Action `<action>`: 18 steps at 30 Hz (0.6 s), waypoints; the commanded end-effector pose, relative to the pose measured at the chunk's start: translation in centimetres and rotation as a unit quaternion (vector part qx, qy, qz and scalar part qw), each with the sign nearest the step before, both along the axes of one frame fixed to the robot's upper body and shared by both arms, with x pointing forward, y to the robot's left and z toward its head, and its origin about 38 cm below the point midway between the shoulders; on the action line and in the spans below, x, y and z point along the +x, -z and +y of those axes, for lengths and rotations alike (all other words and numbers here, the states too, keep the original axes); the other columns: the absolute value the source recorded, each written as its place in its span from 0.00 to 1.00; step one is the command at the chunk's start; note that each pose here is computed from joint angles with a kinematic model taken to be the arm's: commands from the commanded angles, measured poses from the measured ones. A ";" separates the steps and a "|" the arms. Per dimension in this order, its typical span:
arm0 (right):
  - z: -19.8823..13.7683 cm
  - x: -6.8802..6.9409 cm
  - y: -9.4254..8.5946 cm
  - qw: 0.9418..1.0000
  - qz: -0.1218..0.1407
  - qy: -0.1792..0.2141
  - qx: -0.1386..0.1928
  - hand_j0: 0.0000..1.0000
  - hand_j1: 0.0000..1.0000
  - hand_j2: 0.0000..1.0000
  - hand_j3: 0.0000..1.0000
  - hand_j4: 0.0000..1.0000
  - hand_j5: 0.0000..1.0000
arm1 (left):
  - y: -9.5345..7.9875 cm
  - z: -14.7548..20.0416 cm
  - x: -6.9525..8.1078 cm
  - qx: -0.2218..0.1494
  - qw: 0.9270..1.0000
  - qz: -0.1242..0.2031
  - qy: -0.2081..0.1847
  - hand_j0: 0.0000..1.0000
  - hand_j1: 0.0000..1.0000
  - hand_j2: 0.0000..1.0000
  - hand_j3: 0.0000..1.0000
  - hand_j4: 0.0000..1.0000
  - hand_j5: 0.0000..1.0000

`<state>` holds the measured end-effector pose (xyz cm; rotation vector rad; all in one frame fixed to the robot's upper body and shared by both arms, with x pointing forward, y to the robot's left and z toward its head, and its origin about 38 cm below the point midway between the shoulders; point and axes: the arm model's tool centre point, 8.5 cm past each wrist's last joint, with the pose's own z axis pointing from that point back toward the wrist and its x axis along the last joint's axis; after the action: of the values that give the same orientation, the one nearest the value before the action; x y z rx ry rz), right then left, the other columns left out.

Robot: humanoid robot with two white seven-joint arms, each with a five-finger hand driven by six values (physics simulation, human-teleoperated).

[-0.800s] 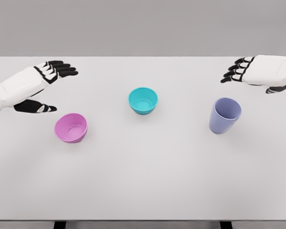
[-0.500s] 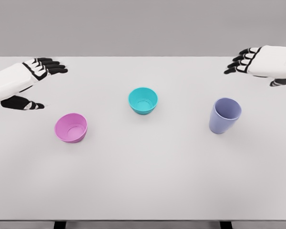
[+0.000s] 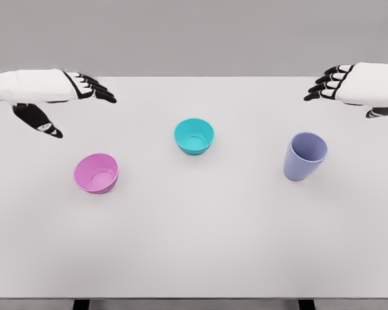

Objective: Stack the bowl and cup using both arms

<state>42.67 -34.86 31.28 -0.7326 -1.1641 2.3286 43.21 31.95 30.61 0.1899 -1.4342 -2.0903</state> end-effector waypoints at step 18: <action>0.7 0.2 0.2 1.000 0.001 -0.006 0.008 1.00 1.00 1.00 1.00 1.00 1.00 | 4.6 -1.9 -1.5 -0.005 0.988 0.149 0.028 1.00 1.00 1.00 1.00 1.00 1.00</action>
<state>42.87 -34.10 31.04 -0.7195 -1.1881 2.3309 41.85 30.17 26.19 -0.1424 -1.2792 -2.0701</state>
